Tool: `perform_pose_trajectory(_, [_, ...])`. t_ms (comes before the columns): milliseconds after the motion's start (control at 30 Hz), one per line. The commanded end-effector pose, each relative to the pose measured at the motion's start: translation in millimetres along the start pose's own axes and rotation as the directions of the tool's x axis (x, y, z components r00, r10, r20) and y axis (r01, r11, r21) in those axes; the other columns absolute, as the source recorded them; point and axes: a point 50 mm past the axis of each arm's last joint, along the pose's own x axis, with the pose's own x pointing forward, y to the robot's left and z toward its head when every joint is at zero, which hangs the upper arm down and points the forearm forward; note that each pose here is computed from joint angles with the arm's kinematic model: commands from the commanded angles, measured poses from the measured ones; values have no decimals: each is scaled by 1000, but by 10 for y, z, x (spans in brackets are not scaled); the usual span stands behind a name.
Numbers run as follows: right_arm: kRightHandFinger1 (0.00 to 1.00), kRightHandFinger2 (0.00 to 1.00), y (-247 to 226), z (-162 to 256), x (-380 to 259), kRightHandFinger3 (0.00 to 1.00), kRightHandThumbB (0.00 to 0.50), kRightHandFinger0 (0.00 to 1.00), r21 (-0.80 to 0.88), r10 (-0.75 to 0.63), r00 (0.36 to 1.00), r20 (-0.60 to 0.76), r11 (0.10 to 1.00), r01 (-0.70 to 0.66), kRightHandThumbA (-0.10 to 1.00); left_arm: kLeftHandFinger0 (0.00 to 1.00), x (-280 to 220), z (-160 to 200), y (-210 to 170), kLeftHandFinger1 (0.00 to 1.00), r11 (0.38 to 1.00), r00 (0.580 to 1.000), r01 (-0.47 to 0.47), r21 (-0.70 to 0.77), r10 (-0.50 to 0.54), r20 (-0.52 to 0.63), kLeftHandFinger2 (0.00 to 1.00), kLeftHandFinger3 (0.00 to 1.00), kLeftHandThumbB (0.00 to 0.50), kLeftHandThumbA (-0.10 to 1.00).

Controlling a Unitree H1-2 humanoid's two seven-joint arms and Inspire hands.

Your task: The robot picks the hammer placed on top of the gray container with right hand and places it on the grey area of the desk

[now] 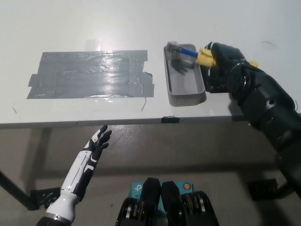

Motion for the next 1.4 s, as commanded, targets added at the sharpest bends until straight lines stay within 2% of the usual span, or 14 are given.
perform_pose_trajectory(0, [455,792,-1033,607,48,645,210,3,17,-332,919,210,942,337,-100,1000,51,76,53,1000,999,999,36,29,-37,31,1000,1000,128,998])
perform_pose_trajectory(200, [595,1000,-1293,832,29,905,171,31,-12,-369,893,259,923,385,-100,1000,-27,35,31,1000,999,999,33,14,-33,20,1000,1000,139,1000])
perform_pose_trajectory(333, [633,1000,-1382,942,14,910,179,54,-24,-388,873,295,911,412,-100,1000,-26,23,39,1000,999,999,32,15,-32,20,1000,1000,130,1000])
perform_pose_trajectory(433, [555,939,-1360,993,16,766,226,30,-24,-379,871,312,913,406,-100,1000,-60,28,31,1000,999,999,41,24,-42,20,1000,1000,134,1000])
perform_pose_trajectory(500, [603,1000,-1310,1097,22,827,177,30,-49,-373,864,338,910,412,-100,1000,-54,33,29,1000,999,998,47,7,-47,33,1000,1000,137,1000])
perform_pose_trajectory(633, [580,971,-1219,1324,23,851,199,11,-96,-338,859,384,911,402,-100,1000,-49,20,7,1000,999,998,47,-28,-45,42,1000,1000,140,1000])
perform_pose_trajectory(700, [554,927,-1129,1544,14,910,301,72,-93,-297,867,400,928,361,-100,1000,-80,31,-15,1000,999,999,40,-36,-38,37,1000,1000,139,1000])
perform_pose_trajectory(767, [395,740,-1054,1679,-4,609,244,3,-79,-295,855,426,930,360,-100,1000,-94,34,-16,1000,998,998,40,-39,-39,42,1000,1000,136,1000])
perform_pose_trajectory(800, [379,784,-1026,1751,-15,537,209,0,-68,-297,849,437,931,360,-100,1000,-77,40,-20,1000,998,998,41,-39,-40,45,1000,1000,135,1000])
perform_pose_trajectory(1000, [428,888,-670,2096,-69,662,229,0,-64,-215,860,462,959,275,-100,1000,-142,28,-89,1000,997,998,48,-56,-46,36,1000,1000,145,1000])
perform_pose_trajectory(1167, [276,699,-343,2439,-157,551,249,0,-132,-133,863,487,966,223,-100,1000,-148,52,-95,1000,997,998,54,-58,-52,44,1000,1000,159,1000])
perform_pose_trajectory(1233, [271,711,-290,2498,-174,588,245,0,-137,-112,865,488,970,203,-100,1000,-137,66,-108,1000,996,997,59,-66,-56,48,1000,1000,164,1000])
perform_pose_trajectory(1300, [285,675,-191,2553,-203,405,271,0,-142,-105,859,501,969,202,-100,1000,-130,76,-137,1000,996,996,69,-61,-65,57,1000,1000,158,1000])
perform_pose_trajectory(1367, [315,691,-146,2579,-213,408,267,16,-154,-88,866,493,970,187,-100,1000,-114,84,-151,1000,995,996,75,-61,-72,60,1000,1000,159,1000])
